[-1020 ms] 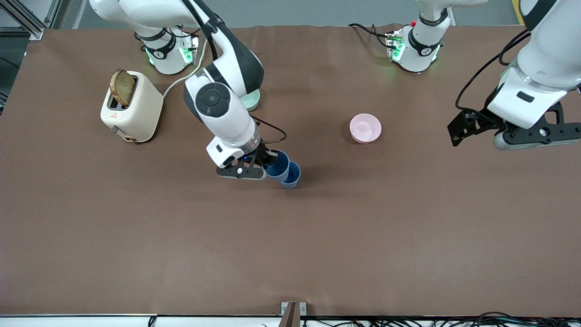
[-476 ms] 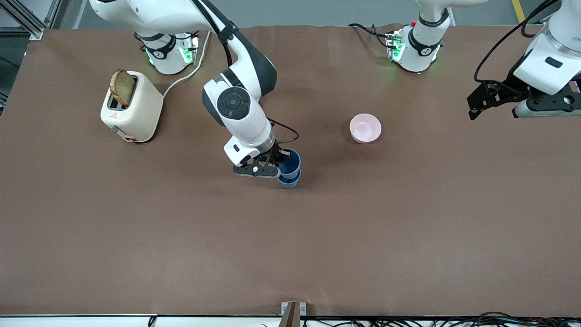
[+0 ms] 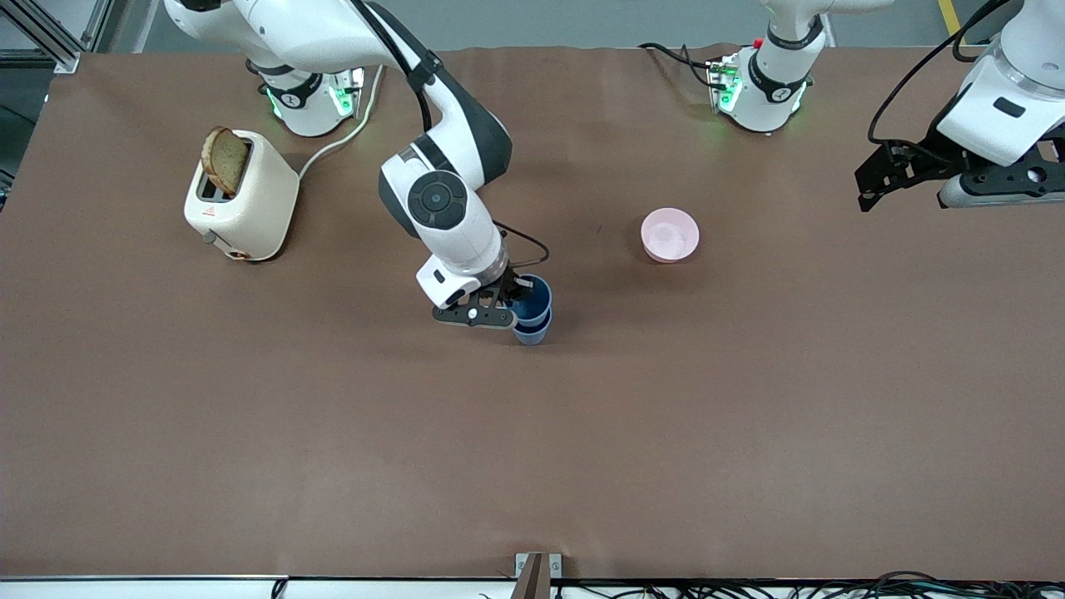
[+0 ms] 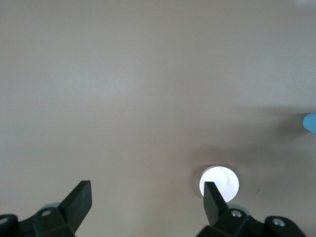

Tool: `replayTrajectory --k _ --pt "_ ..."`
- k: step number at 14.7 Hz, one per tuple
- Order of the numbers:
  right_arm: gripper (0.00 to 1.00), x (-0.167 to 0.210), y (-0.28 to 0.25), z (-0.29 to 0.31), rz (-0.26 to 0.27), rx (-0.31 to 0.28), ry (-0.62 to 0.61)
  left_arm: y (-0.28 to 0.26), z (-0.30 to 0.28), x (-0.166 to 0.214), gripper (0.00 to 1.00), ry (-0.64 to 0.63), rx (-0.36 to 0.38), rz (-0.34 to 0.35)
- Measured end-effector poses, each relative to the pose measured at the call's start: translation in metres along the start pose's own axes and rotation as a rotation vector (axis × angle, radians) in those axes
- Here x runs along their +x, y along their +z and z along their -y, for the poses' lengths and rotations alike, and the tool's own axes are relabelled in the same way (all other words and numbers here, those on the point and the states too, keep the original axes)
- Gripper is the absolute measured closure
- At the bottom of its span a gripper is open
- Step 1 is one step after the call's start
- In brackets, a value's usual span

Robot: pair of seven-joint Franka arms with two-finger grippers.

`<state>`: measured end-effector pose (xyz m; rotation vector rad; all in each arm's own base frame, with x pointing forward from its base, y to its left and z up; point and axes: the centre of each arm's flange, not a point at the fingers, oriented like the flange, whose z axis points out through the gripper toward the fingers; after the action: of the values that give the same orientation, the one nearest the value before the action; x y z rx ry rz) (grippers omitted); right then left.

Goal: Stack blue cups with both arms
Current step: 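Lower the right gripper's cup into the standing cup while the left gripper withdraws, then open the right gripper and lift it off the stacked cups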

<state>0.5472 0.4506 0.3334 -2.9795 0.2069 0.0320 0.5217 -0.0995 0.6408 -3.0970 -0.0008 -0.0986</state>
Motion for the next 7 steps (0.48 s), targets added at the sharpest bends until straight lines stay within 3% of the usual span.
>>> replayTrajectory --k 5,7 --pt "0.91 0.001 0.022 0.002 -0.016 0.013 -0.002 0.002 0.000 0.000 0.00 0.000 0.001 0.004" --pt "0.81 0.001 0.032 0.001 -0.010 0.006 0.000 0.002 0.000 0.000 0.00 0.000 0.001 0.005"
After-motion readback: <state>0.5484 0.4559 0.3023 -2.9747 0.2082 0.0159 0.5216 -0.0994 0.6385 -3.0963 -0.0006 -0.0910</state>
